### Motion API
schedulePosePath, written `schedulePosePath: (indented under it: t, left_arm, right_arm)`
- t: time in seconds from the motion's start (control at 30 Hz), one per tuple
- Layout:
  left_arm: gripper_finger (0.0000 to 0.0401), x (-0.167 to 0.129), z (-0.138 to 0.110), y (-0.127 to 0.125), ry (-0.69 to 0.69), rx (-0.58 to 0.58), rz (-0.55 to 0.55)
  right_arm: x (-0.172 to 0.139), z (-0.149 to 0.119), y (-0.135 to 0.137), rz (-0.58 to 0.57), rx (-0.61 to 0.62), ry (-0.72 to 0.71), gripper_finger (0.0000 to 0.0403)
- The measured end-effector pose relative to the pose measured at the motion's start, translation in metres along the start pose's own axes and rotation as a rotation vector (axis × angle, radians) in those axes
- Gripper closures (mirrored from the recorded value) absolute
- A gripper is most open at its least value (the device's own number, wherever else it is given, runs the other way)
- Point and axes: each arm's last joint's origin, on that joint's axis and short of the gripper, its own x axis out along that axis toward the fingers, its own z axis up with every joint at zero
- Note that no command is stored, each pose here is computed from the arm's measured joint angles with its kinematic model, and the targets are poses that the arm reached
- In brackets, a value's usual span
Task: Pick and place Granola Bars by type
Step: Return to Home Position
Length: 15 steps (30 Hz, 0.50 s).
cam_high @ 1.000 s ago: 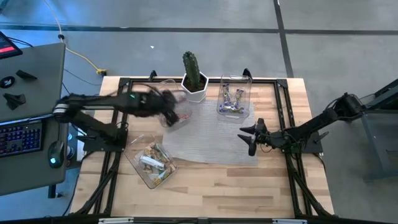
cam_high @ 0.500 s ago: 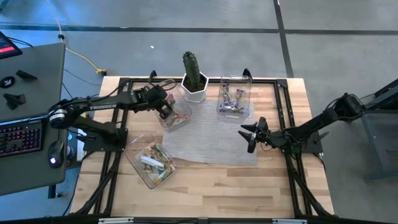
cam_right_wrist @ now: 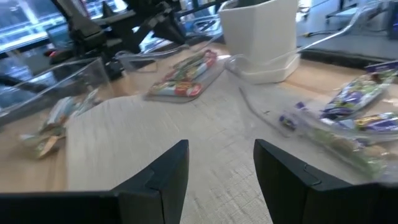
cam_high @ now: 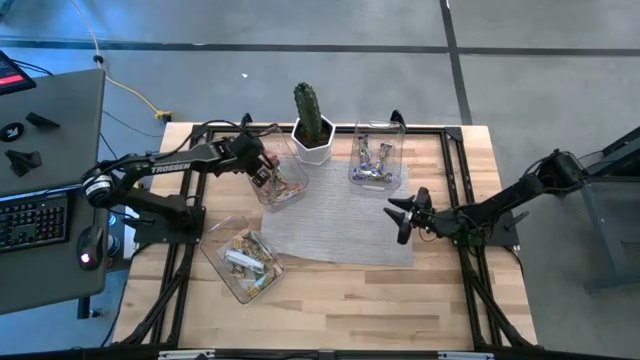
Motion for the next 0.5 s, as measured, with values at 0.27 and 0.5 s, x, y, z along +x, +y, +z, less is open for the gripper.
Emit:
schedulePosePath:
  t: [0.27, 0.5]
  left_arm:
    - [0.0262, -0.038, 0.023, 0.007, -0.016, -0.061, -0.066]
    - [0.0261, -0.142, 0.029, 0.024, -0.185, -0.100, -0.169]
  right_arm:
    - [0.000, -0.001, 0.004, 0.130, 0.010, 0.063, 0.0238]
    - [-0.009, 0.030, 0.015, 0.303, -0.111, -0.180, 0.0238]
